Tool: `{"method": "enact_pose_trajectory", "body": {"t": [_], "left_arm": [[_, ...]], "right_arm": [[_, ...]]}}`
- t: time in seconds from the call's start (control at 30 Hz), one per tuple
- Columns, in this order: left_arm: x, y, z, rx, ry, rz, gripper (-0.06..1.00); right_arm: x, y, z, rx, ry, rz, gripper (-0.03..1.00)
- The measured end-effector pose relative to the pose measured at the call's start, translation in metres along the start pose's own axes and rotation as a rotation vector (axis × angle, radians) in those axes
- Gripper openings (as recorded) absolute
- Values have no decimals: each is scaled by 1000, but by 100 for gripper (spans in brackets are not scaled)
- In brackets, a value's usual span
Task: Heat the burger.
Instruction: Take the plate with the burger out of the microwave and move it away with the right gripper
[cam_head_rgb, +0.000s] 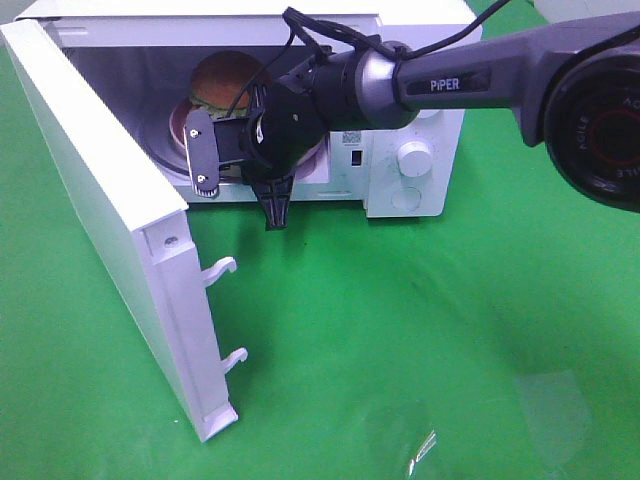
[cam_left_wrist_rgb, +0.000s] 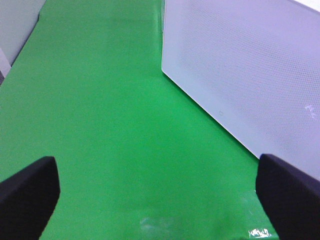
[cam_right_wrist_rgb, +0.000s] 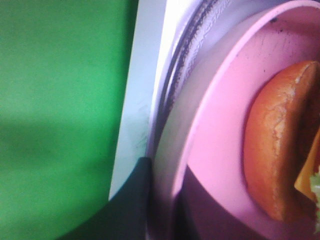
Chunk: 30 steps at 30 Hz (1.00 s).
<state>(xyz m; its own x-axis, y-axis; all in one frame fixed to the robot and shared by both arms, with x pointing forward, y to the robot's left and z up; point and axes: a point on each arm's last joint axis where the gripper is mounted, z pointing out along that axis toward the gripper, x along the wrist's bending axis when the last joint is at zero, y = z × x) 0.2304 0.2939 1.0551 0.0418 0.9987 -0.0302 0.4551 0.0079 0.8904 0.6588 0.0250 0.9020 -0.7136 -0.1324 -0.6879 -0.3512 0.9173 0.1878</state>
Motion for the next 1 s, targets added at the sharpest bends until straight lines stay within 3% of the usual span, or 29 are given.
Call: {"method": "enact_pose_trajectory", "body": {"t": [0.57, 1.0], "left_arm": [[0, 0, 0, 0, 0, 0, 99], [0, 0, 0, 0, 0, 0, 99]], "right_arm": [[2, -2, -30, 11, 96, -125, 9], [17, -9, -58, -3, 83, -203, 9]]}}
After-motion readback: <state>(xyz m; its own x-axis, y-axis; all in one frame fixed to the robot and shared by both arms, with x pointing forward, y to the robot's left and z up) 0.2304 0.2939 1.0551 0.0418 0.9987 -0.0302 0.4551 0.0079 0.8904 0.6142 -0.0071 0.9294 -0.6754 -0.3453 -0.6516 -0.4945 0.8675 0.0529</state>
